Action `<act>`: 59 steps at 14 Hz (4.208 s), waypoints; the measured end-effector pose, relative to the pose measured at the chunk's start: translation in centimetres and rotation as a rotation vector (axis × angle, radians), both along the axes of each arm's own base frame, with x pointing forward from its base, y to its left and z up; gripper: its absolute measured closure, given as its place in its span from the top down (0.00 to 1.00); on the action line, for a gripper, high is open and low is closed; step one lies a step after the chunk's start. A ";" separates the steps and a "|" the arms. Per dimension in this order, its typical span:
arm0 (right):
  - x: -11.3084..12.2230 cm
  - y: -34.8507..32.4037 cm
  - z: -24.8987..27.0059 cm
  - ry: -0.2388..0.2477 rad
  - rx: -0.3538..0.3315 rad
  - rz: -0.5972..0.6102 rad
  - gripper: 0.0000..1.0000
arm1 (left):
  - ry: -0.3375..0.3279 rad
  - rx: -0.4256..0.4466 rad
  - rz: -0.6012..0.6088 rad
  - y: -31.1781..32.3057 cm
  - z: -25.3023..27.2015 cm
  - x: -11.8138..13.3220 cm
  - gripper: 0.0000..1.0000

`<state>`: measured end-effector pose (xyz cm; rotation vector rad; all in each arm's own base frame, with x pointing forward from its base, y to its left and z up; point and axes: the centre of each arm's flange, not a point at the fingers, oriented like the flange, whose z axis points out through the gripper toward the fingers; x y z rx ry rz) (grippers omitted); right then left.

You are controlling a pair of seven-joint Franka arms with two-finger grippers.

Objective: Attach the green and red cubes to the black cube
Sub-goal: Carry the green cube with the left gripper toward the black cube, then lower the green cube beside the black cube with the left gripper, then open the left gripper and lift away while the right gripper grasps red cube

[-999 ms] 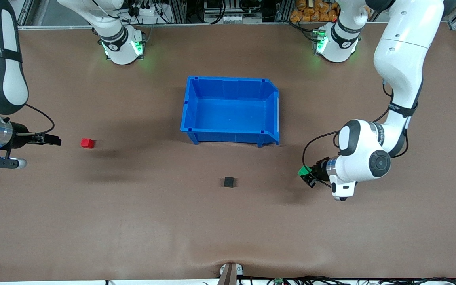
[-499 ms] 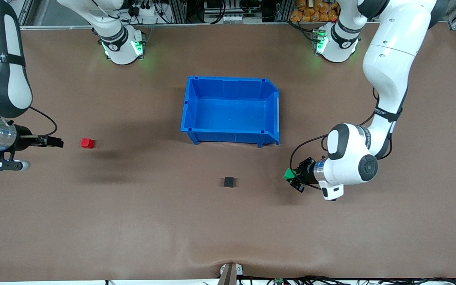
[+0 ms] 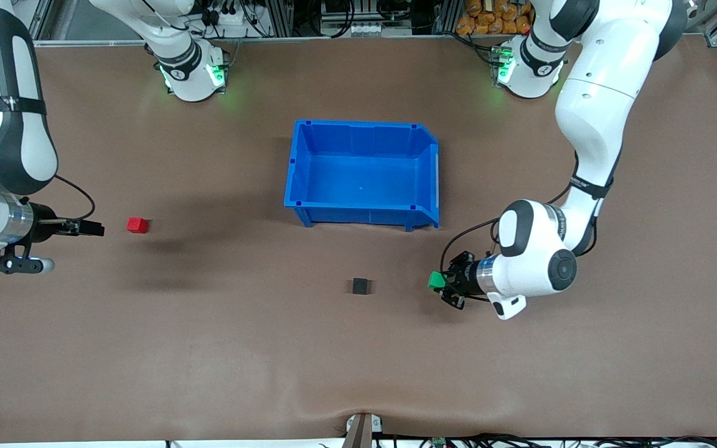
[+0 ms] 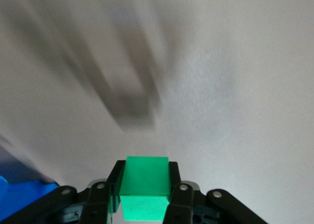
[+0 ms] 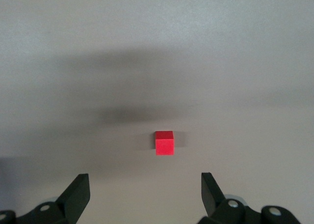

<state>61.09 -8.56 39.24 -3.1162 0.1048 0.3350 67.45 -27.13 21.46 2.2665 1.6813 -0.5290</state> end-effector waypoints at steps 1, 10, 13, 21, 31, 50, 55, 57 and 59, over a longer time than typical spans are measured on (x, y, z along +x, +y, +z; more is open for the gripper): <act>0.0 0.0 0.0 0.000 0.000 0.000 1.00 | -0.002 -0.009 0.022 -0.9 -0.2 -0.1 0.40; -0.1 -1.3 -2.0 0.033 0.003 -0.021 1.00 | 0.003 -0.043 0.280 -7.6 -2.5 -0.6 0.40; -0.2 -2.3 -2.6 0.043 0.005 -0.037 1.00 | 0.006 -0.054 0.315 -10.8 -3.1 -1.3 0.40; -0.3 -2.9 -4.6 0.073 0.009 -0.045 1.00 | -0.025 -0.057 0.321 -12.6 -4.3 -1.6 0.40; -0.6 -3.5 -7.7 0.117 0.015 -0.056 1.00 | -0.029 -0.039 0.288 -14.4 -5.0 -2.9 0.40; -0.6 -3.7 -11.3 0.156 0.021 -0.061 1.00 | -0.068 0.038 0.135 -16.0 -1.7 -3.2 0.93; -0.7 -3.6 -12.4 0.174 0.024 -0.059 1.00 | -0.138 0.035 0.005 -9.9 9.5 0.4 1.00; -0.8 -3.4 -13.0 0.185 0.026 -0.057 1.00 | -0.231 0.061 -0.105 -7.2 14.4 1.3 1.00; -0.9 -3.4 -13.8 0.197 0.028 -0.057 1.00 | -0.286 0.136 -0.185 -5.8 17.2 1.3 1.00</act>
